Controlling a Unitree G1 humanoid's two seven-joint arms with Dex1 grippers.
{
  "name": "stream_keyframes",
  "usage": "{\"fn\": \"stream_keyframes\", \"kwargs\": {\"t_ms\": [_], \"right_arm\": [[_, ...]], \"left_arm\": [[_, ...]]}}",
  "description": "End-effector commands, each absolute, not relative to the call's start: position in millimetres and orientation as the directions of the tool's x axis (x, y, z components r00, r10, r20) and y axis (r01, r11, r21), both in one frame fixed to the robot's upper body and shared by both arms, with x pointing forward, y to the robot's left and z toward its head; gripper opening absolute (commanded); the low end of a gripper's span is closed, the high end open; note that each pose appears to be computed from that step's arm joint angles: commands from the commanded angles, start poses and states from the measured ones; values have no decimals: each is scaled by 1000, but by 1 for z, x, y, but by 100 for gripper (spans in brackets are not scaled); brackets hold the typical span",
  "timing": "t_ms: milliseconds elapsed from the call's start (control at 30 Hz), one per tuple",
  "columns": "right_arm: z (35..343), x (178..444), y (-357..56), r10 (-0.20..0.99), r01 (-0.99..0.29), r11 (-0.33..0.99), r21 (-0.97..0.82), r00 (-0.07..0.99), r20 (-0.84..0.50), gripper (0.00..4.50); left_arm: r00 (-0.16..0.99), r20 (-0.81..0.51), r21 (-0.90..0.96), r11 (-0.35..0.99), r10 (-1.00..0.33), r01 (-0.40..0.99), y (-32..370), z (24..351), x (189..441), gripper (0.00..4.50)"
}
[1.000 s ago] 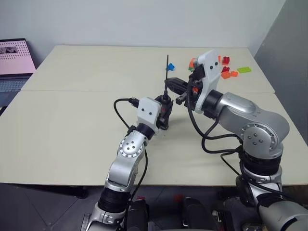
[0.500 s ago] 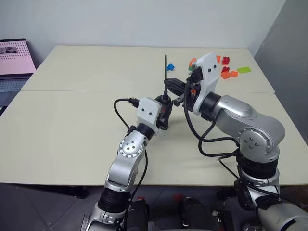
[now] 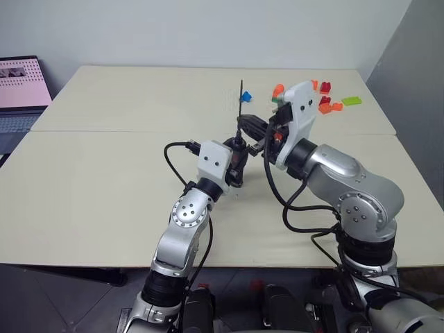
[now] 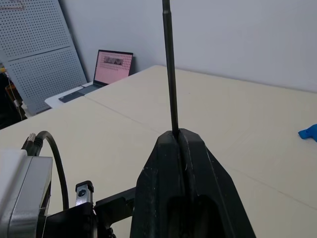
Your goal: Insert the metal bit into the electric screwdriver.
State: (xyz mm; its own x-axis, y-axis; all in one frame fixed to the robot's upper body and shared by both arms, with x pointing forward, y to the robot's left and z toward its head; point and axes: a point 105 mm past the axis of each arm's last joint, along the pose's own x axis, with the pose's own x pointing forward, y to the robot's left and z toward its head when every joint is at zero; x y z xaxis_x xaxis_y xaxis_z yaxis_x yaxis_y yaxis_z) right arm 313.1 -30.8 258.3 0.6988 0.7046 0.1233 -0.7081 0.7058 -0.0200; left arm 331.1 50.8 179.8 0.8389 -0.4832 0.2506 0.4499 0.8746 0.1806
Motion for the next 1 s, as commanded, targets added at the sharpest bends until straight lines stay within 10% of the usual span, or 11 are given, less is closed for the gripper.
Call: {"fn": "stream_keyframes", "kwargs": {"t_ms": [33,1000], "right_arm": [[257,307,-28,720,-723,690,-28,681,134,0],[257,307,-14,769,-772,635,34,636,66,0]], "left_arm": [[850,251,195,884,-463,424,54,180,332,164],[849,248,198,882,-466,427,53,180,333,164]]}}
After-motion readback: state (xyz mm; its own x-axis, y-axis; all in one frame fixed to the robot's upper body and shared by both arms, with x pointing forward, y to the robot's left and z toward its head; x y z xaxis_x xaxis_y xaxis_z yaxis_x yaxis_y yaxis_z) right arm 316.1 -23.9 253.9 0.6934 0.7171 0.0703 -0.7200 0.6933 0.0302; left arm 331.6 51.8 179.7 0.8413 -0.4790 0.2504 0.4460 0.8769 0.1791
